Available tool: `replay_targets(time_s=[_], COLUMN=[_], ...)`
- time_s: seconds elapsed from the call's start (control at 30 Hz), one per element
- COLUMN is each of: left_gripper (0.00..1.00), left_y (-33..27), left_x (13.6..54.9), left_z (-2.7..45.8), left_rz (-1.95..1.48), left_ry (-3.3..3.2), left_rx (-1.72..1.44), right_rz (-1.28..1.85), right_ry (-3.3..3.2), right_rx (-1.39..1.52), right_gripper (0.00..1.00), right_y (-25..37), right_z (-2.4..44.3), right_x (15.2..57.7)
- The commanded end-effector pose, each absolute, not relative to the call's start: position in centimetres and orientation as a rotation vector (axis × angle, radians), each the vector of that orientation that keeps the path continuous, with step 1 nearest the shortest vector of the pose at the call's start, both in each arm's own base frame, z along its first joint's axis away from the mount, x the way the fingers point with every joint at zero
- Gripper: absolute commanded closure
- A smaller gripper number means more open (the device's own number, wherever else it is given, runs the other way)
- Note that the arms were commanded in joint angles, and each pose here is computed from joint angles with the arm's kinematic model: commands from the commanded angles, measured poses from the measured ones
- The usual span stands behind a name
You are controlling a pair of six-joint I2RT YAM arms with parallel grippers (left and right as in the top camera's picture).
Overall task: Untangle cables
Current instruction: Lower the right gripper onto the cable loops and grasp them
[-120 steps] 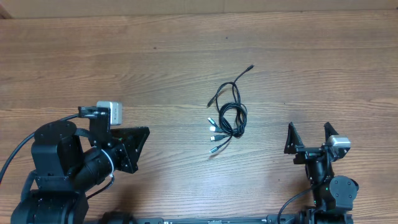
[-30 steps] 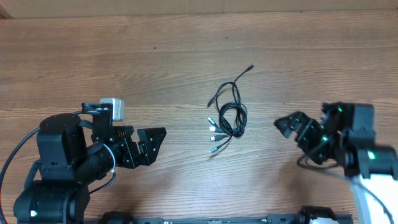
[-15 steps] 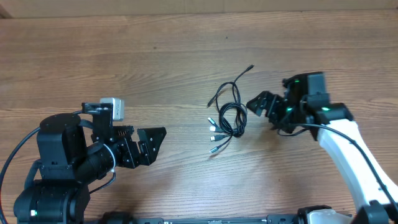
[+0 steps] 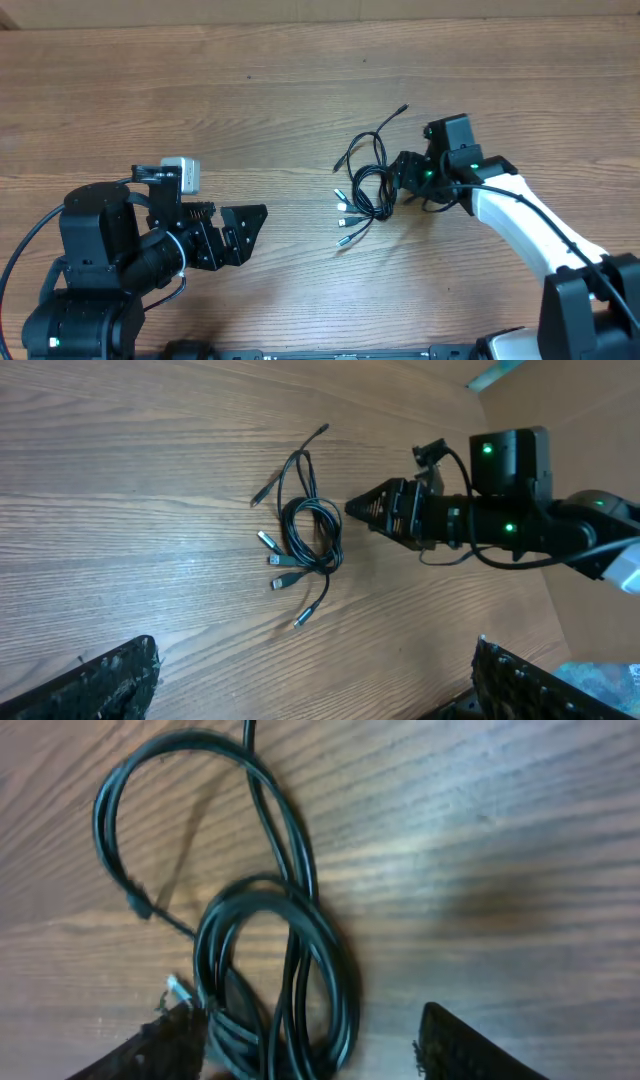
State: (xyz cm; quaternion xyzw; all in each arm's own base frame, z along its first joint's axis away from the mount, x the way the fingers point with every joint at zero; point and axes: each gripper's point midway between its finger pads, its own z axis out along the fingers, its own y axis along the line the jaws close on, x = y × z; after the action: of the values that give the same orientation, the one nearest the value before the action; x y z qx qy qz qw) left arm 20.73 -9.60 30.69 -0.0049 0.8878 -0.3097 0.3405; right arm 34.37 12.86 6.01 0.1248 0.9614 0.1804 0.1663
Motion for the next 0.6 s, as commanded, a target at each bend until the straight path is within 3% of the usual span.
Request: replay_targets(time_s=[0.0,0.27,0.43,0.57], left_gripper=[0.01,0.00,0.00,0.00], left_y=[-9.8,-9.8,-9.8,-9.8], left_x=[20.7,20.7,20.7,20.7], left_z=[30.9,30.9,30.9,30.9], left_rz=[-0.804,-0.804,-0.804,-0.804], left_ry=[2.302,2.302,2.302,2.302], left_rx=[0.013,0.012,0.012,0.012], right_rz=[0.424,0.414,0.417,0.419], right_ry=[2.711,2.728,2.751,2.768], right_rx=[0.361,0.388,0.480,0.480], right_gripper=[0.40,0.44,0.56,0.58], right_y=[12.3,12.4,12.4,12.5], right_z=[5.7,3.9,2.7,2.2], right_x=[35.7,36.2,36.0,35.8])
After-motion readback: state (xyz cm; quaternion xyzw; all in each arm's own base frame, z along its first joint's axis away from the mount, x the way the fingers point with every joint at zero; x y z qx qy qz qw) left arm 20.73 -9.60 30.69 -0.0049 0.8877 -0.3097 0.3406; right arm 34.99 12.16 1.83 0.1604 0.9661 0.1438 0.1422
